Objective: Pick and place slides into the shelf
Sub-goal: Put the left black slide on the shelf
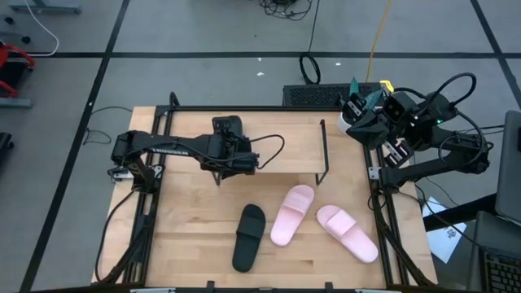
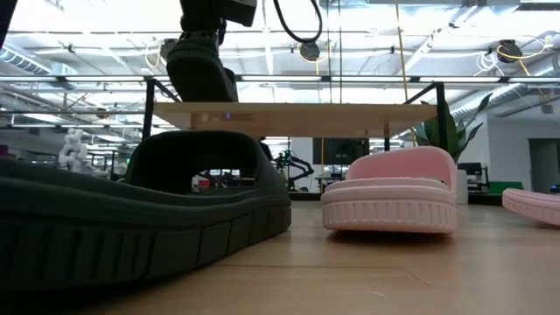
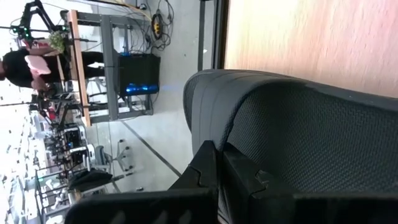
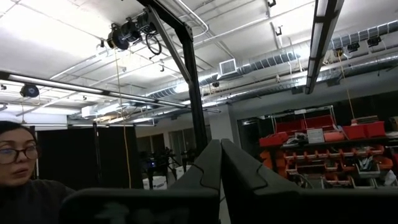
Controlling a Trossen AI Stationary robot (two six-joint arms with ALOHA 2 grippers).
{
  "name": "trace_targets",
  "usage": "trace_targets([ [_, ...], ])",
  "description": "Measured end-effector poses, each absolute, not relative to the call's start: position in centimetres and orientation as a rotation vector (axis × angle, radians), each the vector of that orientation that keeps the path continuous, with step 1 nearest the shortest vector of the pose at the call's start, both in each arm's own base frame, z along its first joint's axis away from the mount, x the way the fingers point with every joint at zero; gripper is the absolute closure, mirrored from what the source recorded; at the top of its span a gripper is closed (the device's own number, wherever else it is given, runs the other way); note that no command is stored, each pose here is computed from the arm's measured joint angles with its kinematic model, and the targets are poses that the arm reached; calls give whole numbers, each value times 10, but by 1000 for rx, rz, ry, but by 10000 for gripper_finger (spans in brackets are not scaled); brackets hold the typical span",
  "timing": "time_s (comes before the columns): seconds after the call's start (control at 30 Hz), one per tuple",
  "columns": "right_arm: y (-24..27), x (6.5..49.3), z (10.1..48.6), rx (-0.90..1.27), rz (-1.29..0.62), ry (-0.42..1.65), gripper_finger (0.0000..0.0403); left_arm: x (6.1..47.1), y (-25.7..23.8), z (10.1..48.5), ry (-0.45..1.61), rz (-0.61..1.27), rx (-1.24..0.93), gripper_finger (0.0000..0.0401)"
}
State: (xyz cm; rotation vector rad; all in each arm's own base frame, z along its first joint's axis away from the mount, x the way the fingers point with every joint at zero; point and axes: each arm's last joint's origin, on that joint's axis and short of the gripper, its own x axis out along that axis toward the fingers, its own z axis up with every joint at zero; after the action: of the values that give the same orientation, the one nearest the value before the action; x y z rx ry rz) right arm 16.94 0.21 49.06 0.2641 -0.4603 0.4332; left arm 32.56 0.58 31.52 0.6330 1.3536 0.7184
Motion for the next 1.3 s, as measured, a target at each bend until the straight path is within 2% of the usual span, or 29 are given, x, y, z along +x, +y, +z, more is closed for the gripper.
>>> trace_targets([
  [0.63,2,169,491,264,434,-460,403,328,13,316,1349,727,639,401],
  [0.97,2,169,491,264,434,-460,403,325,16,294,1408,729,696,401],
  [1.3,2,169,491,250,431,-463,403,326,14,293,1400,712,667,401],
])
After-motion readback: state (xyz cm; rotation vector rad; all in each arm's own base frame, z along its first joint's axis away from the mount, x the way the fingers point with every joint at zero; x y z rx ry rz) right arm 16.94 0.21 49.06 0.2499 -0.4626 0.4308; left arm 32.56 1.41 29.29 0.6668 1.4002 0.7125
